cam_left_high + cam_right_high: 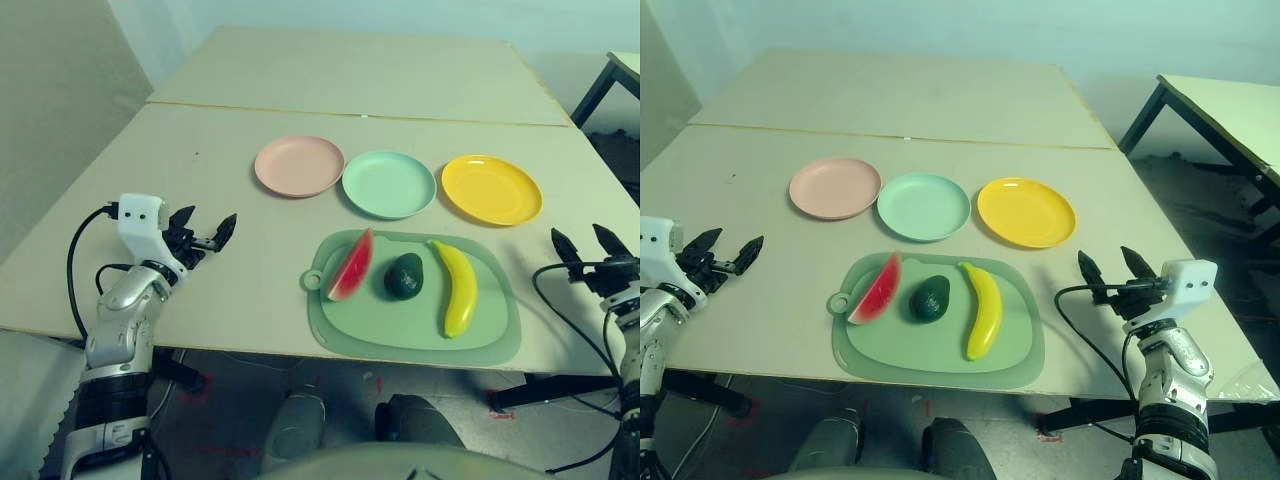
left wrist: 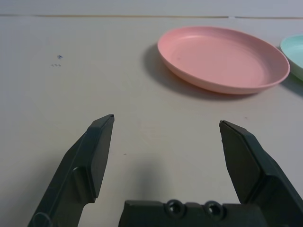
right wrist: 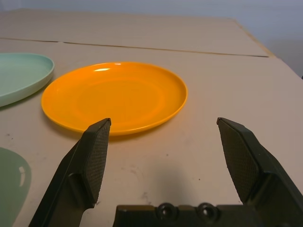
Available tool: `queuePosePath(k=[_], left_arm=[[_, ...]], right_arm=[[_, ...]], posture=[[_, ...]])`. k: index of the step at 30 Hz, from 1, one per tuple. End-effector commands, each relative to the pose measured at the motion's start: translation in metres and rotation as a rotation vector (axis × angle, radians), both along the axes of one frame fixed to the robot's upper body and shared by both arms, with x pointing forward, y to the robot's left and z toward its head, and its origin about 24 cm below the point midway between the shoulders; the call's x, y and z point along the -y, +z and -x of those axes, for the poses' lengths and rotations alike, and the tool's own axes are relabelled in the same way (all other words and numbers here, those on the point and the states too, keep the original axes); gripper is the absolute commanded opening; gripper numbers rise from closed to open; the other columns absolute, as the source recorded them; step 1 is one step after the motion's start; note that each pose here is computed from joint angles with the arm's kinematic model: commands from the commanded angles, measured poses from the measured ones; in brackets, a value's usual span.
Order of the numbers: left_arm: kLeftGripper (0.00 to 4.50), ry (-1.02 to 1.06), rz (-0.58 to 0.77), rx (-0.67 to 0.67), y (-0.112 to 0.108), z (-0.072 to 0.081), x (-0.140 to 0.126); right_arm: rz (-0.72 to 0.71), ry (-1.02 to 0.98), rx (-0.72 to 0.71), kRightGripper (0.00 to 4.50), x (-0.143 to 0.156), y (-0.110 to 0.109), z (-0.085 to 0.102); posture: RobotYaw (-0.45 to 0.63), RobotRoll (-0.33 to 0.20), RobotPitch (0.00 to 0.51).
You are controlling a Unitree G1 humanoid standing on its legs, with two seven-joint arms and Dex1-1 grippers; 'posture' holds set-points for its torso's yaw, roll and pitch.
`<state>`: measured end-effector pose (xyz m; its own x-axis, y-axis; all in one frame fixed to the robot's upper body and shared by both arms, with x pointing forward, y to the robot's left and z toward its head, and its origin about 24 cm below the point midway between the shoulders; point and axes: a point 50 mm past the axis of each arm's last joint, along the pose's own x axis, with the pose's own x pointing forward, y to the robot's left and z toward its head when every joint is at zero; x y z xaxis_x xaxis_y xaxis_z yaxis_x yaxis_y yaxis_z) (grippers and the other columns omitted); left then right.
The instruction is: Place the fruits into color-matched plates.
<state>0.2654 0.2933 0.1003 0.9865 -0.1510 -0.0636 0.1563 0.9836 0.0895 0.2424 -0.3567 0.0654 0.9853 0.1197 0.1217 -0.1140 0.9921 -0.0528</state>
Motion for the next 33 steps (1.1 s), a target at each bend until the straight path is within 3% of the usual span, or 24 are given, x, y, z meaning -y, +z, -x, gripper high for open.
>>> queuePosePath(k=[1, 6, 13, 21, 26, 33], left_arm=[[4.5, 0.014, -0.004, 0.005, -0.001, -0.002, -0.004], [4.5, 0.009, 0.008, 0.028, 0.002, -0.007, 0.0], [4.5, 0.008, 0.019, 0.008, -0.007, 0.001, 0.002], [4.5, 0.0, 0.066, 0.007, -0.015, -0.006, 0.012], [4.5, 0.028, 0.094, 0.02, -0.014, -0.001, 0.002], [4.5, 0.032, 0.075, 0.014, -0.015, 0.006, -0.008]], right_arm=[[0.004, -0.007, 0.006, 4.48, 0.002, 0.0, 0.001], [0.012, -0.015, 0.01, 4.48, 0.007, 0.003, 0.001], [0.021, -0.012, 0.01, 4.48, 0.009, 0.004, 0.004], [0.071, -0.056, 0.018, 4.48, 0.025, 0.015, 0.013], [0.085, -0.075, 0.022, 4.48, 0.03, 0.018, 0.024], [0.091, -0.038, 0.012, 4.48, 0.023, 0.016, 0.022]], posture=[[0.12, 0.0, 0.029], [0.13, 0.0, 0.038], [0.12, 0.0, 0.044], [0.05, 0.0, 0.022], [0.04, 0.0, 0.036], [0.05, 0.0, 0.042]])
